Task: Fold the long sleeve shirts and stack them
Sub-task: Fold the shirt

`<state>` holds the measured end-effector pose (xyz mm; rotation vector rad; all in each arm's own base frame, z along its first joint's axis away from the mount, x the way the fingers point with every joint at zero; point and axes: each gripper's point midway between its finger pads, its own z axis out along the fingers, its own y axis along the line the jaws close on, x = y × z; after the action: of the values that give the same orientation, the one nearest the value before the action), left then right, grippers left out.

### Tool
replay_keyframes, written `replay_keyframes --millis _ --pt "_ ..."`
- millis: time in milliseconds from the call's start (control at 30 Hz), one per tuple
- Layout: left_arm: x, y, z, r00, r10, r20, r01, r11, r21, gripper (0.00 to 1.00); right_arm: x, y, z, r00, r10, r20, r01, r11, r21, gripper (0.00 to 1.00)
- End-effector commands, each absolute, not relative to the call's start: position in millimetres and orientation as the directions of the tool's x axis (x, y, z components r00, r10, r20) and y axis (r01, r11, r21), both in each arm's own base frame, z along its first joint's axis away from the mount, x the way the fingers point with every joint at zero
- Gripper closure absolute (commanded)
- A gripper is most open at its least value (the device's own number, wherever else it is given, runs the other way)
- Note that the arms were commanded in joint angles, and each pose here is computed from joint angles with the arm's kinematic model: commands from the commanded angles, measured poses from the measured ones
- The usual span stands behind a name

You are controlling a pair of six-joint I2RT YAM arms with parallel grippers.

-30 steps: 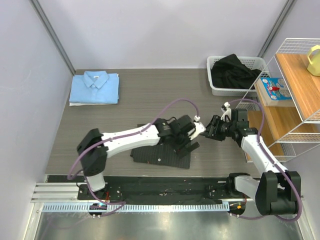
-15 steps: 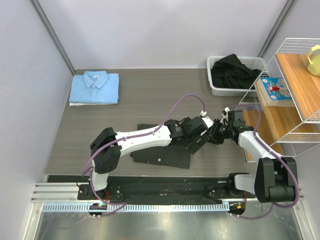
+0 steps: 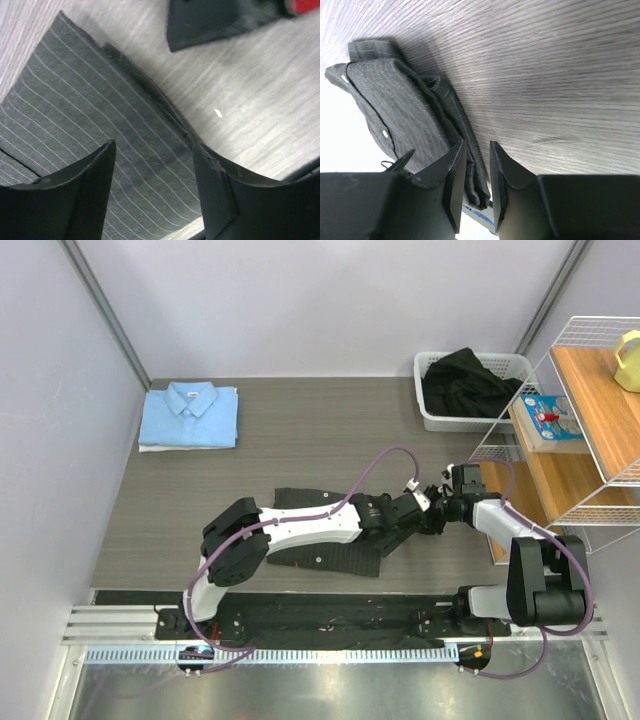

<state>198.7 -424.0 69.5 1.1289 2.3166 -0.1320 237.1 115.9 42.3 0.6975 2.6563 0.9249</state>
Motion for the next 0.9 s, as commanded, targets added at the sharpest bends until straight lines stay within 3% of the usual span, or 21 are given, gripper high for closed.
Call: replay_keyframes --millis 0,133,267,300,333,367,433,767,867 --pt "213 -420 74 -0.528 0.667 -0.526 0.722 0.679 0.136 0.39 239 125 51 -0.855 0.515 -0.060 0.334 0.635 0.696 0.70" --pt "212 -422 76 -0.530 0.662 -0.530 0.735 0.671 0.104 0.49 235 131 52 -0.852 0.523 -0.023 0.349 0.600 0.720 0.70" --pt "209 -420 82 -0.543 0.647 -0.536 0.743 0.668 0.053 0.76 228 141 53 -0.859 0.512 0.016 0.344 0.553 0.759 0.72" --pt "208 -420 83 -0.549 0.645 -0.532 0.744 0.666 0.040 0.77 228 141 52 -0.860 0.511 0.010 0.342 0.561 0.754 0.72" --pt "209 -421 87 -0.549 0.637 -0.541 0.745 0.667 0.031 0.73 228 139 49 -0.856 0.517 0.005 0.348 0.569 0.745 0.72" --pt "207 -424 91 -0.548 0.630 -0.550 0.748 0.664 0.016 0.55 230 138 49 -0.854 0.520 0.002 0.351 0.573 0.741 0.72" --pt "204 -428 101 -0.542 0.612 -0.576 0.742 0.670 0.014 0.42 231 137 46 -0.849 0.528 0.004 0.363 0.579 0.730 0.72" --pt "201 -423 71 -0.551 0.661 -0.509 0.699 0.699 0.151 0.38 231 133 42 -0.848 0.529 0.005 0.377 0.597 0.708 0.71" --pt "204 -423 67 -0.552 0.662 -0.506 0.689 0.704 0.170 0.45 231 134 42 -0.849 0.528 0.008 0.377 0.596 0.709 0.71"
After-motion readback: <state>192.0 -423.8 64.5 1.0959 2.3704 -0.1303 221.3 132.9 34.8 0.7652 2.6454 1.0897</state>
